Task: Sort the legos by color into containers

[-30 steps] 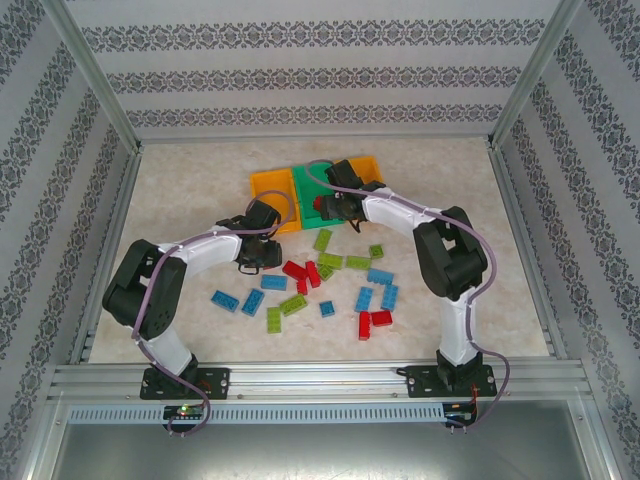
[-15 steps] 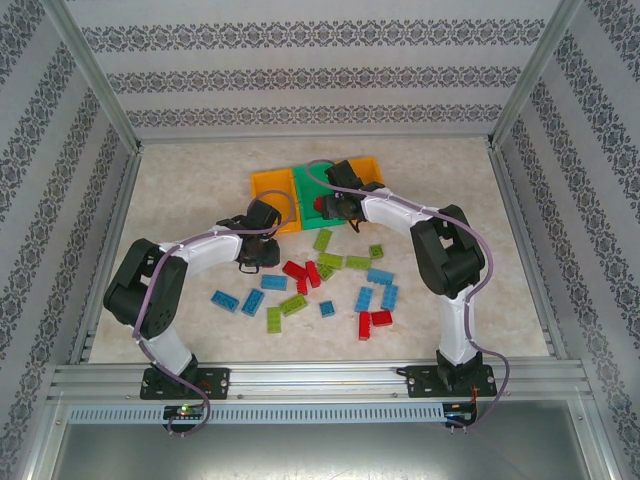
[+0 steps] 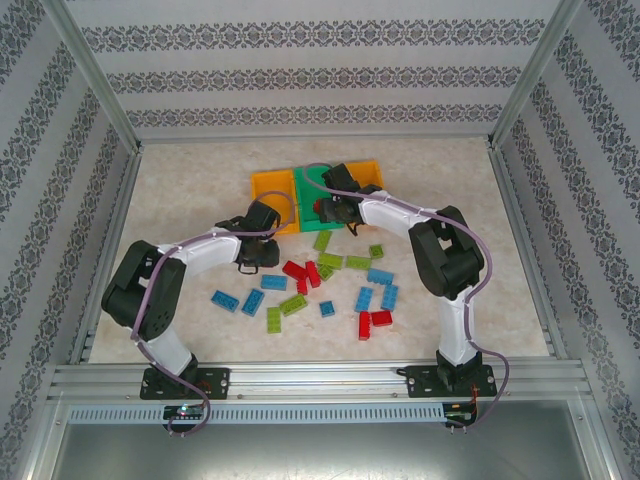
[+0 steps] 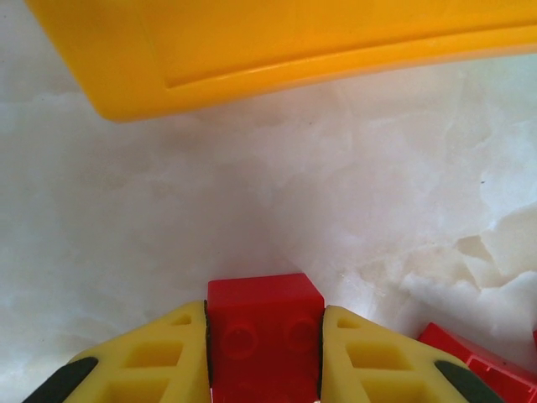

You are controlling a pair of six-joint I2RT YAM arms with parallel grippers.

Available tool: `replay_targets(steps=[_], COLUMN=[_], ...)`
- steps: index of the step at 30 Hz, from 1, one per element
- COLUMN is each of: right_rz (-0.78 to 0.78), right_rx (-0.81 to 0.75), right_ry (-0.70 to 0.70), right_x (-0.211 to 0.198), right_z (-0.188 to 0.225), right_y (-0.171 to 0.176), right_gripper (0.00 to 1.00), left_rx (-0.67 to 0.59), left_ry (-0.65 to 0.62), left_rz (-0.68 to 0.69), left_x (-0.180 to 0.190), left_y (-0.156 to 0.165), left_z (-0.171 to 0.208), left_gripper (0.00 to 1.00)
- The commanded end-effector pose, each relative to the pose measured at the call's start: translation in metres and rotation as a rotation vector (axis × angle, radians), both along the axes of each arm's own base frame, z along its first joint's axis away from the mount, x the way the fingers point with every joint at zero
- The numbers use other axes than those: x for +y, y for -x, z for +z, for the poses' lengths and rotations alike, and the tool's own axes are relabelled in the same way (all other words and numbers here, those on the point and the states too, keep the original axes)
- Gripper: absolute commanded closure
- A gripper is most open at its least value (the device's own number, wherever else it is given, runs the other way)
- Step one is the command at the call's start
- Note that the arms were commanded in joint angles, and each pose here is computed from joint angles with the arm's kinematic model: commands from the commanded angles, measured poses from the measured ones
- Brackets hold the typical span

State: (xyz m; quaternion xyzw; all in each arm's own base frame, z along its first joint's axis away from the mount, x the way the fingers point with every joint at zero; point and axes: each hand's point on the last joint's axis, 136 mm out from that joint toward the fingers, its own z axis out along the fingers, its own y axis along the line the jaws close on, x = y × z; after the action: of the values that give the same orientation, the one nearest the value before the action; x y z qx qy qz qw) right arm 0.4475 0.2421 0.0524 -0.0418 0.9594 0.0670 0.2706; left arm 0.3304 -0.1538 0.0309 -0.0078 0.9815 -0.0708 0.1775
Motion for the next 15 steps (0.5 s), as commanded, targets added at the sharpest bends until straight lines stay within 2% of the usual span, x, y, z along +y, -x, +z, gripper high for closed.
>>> replay_targets(steps=[1,8,15], right_rz=[-0.003,-0.021,-0.030], right_rx=[0.114,0.105,0.055], right_ry=[0.019,0.002,-0.025], right_x=[-0.004,-0.003,-0.001], right_z=[-0.022,-0.017,0.008], right_y=[0.029,0.036,0.037], right_gripper=[0.35,0.35,0.33], left_rx=[-0.006,0.000,-0.021], left_ry=[-0.025,-0.023,-0.030], left_rz=[-0.004,-0.010,0.002], left_x=[0.011,0.010,0.013], left_y=[0.007,0.010,0.008], left_z=[0.001,-0.001,0.007], left_gripper=[0.84,0.86,0.86])
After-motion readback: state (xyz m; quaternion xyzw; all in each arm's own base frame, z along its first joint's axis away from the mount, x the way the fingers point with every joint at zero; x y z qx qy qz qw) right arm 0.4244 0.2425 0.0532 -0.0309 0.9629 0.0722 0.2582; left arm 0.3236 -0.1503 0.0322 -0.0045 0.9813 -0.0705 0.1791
